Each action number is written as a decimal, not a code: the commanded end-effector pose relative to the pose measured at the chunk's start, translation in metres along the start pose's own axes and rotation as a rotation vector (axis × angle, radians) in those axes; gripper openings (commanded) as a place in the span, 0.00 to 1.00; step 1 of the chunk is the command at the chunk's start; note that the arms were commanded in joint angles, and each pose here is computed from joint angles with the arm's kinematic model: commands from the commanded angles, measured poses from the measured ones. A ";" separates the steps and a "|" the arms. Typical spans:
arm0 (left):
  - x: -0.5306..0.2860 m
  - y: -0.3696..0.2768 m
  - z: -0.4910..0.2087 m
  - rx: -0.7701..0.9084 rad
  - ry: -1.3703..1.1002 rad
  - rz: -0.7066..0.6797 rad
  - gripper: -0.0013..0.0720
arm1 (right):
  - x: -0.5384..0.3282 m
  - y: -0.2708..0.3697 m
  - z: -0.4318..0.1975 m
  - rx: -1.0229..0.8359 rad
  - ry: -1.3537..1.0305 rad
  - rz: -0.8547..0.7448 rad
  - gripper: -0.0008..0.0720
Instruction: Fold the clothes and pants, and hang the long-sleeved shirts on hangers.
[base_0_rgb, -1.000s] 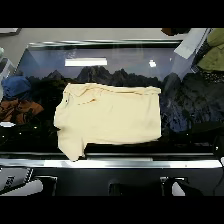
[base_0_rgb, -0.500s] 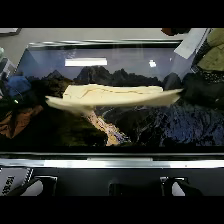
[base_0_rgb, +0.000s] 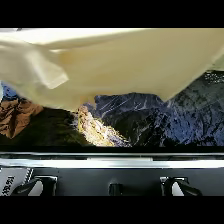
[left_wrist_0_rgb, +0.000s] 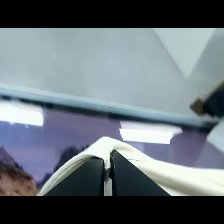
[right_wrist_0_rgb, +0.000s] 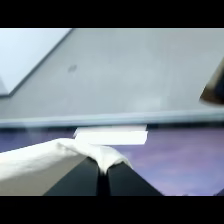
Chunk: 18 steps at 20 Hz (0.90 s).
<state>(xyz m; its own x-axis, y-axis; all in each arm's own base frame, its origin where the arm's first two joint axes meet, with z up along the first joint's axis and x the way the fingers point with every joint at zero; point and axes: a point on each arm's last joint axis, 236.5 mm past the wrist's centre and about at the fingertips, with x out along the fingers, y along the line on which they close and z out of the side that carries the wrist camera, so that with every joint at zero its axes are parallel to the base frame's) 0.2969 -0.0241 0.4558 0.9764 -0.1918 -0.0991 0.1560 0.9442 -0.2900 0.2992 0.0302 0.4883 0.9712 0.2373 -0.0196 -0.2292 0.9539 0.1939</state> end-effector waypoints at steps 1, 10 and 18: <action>-0.079 -0.022 0.037 0.027 -0.181 0.080 0.03 | -0.070 0.025 0.052 -0.075 -0.195 -0.094 0.05; 0.003 0.028 -0.047 -0.032 0.239 0.109 0.03 | -0.004 -0.027 -0.028 0.215 0.144 -0.136 0.05; 0.225 0.101 -0.281 -0.154 0.882 -0.014 0.04 | 0.162 -0.159 -0.322 0.497 0.953 -0.178 0.05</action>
<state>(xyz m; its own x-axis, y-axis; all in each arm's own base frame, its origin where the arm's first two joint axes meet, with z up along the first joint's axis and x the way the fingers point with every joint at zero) 0.4418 -0.0203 0.2379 0.6624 -0.3175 -0.6785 0.0774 0.9299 -0.3596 0.4325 -0.0200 0.2435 0.6645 0.3124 -0.6788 0.1056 0.8600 0.4992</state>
